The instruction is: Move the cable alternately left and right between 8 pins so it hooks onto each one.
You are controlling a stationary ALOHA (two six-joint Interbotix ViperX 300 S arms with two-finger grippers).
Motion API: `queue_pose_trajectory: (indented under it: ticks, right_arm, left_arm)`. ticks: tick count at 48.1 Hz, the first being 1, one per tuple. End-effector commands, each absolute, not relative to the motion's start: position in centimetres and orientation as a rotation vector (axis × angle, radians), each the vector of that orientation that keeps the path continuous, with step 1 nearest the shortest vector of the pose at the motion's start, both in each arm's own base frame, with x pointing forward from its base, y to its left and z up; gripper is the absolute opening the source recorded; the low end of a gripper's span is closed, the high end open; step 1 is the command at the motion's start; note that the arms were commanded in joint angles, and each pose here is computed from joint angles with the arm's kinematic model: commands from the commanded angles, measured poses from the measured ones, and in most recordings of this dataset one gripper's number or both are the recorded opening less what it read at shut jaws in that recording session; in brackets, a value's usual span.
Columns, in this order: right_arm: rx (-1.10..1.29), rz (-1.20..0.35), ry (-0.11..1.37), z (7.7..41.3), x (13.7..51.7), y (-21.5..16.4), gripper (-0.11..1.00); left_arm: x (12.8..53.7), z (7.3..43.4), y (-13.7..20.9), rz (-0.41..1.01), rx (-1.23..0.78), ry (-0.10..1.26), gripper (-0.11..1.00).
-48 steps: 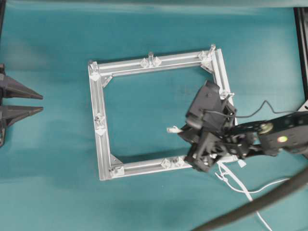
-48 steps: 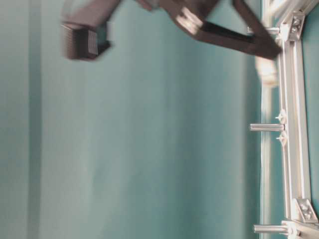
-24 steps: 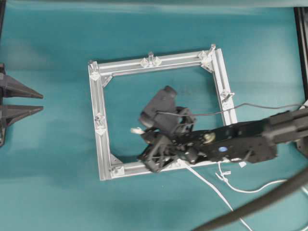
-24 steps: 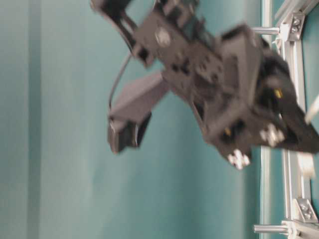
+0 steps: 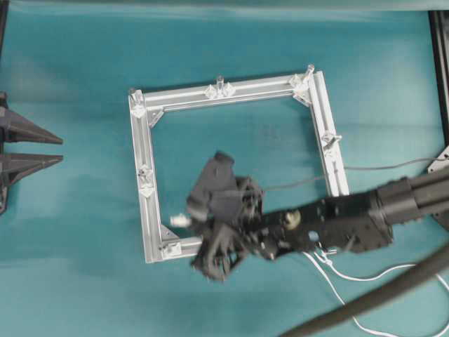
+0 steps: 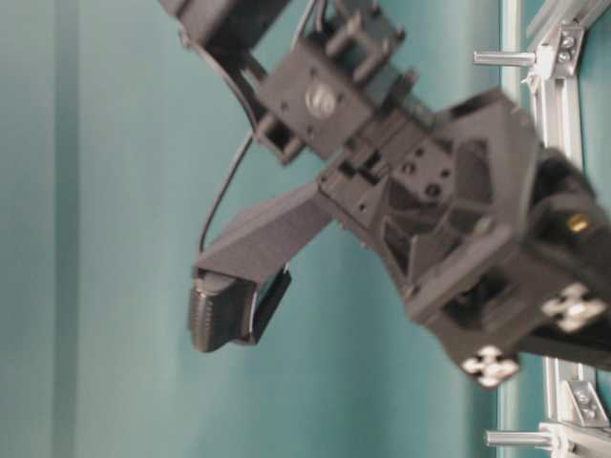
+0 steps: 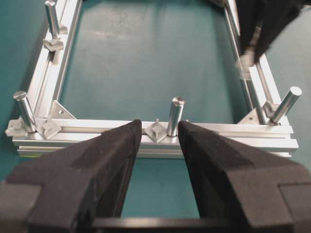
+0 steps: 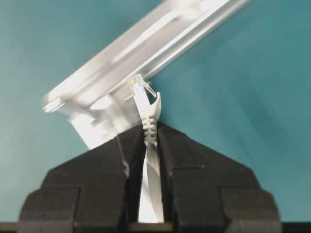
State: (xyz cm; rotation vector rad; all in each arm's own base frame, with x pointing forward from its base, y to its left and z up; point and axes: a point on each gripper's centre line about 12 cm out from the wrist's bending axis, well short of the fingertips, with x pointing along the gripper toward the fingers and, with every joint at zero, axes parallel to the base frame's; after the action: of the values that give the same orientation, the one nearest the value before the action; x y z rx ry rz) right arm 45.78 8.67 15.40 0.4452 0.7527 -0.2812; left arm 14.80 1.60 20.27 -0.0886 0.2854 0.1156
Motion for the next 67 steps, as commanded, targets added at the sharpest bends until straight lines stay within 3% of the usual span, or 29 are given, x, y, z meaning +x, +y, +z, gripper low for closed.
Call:
queue_pose_trajectory:
  ticks: [1, 14, 30, 41, 55, 67]
  right_arm:
    - [0.439, -0.212, 0.719, 17.2, 45.9, 11.0, 0.09]
    - [0.425, -0.129, 0.732, 16.7, 45.5, 14.6, 0.09]
    - [0.462, -0.166, 0.673, 17.1, 51.4, 16.7, 0.09]
    - [0.508, -0.373, 0.702, 17.6, 53.4, 15.8, 0.09]
    - [0.594, -0.402, 0.669, 17.4, 56.8, 16.0, 0.09]
    - [0.601, -0.537, 0.671, 16.9, 57.7, 12.0, 0.09]
  left_arm:
    - [15.1, 21.4, 1.5, 0.109, -0.093, 0.255, 0.5]
    - [15.1, 21.1, 1.5, 0.108, -0.094, 0.261, 0.5]
    - [15.1, 21.1, 0.7, 0.057, -0.085, 0.266, 0.5]
    - [14.8, 19.8, 0.3, 0.027, -0.065, 0.301, 0.5]
    - [14.7, 19.4, 0.3, 0.027, -0.064, 0.311, 0.5]
    - [14.8, 19.6, 0.3, 0.027, -0.067, 0.306, 0.49]
